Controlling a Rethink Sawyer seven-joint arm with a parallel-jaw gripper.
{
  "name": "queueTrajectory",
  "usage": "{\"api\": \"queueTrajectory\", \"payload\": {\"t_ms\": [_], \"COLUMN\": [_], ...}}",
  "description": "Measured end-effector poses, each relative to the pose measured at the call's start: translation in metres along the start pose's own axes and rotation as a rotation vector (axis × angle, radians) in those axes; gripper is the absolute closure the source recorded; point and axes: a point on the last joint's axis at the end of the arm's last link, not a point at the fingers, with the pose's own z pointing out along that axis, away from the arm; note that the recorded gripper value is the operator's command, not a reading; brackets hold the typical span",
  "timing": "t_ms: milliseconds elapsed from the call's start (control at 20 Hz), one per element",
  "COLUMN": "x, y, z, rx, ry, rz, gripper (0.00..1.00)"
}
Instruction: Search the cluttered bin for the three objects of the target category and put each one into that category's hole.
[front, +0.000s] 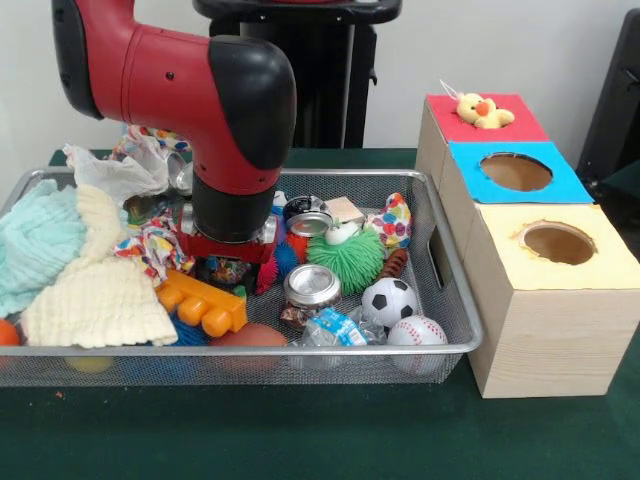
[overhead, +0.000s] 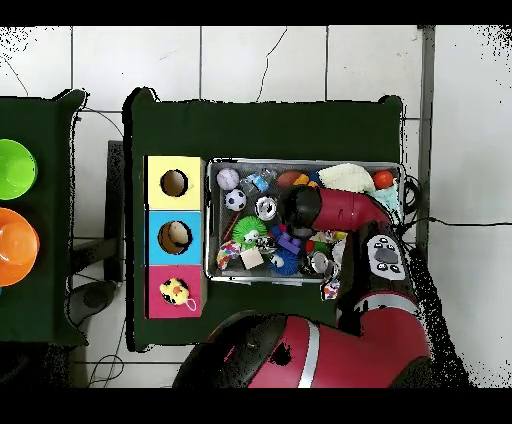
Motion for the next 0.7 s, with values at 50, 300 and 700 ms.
{"api": "queueTrajectory", "payload": {"t_ms": [50, 300, 700], "x": [0.0, -0.006, -0.013], "y": [0.0, -0.012, -0.047], "z": [0.0, -0.005, -0.046], "rx": [-0.003, -0.059, -0.144], "ry": [-0.002, -0.054, -0.063], "rz": [0.0, 0.013, 0.066], "gripper": [0.0, 0.0, 0.0]}}
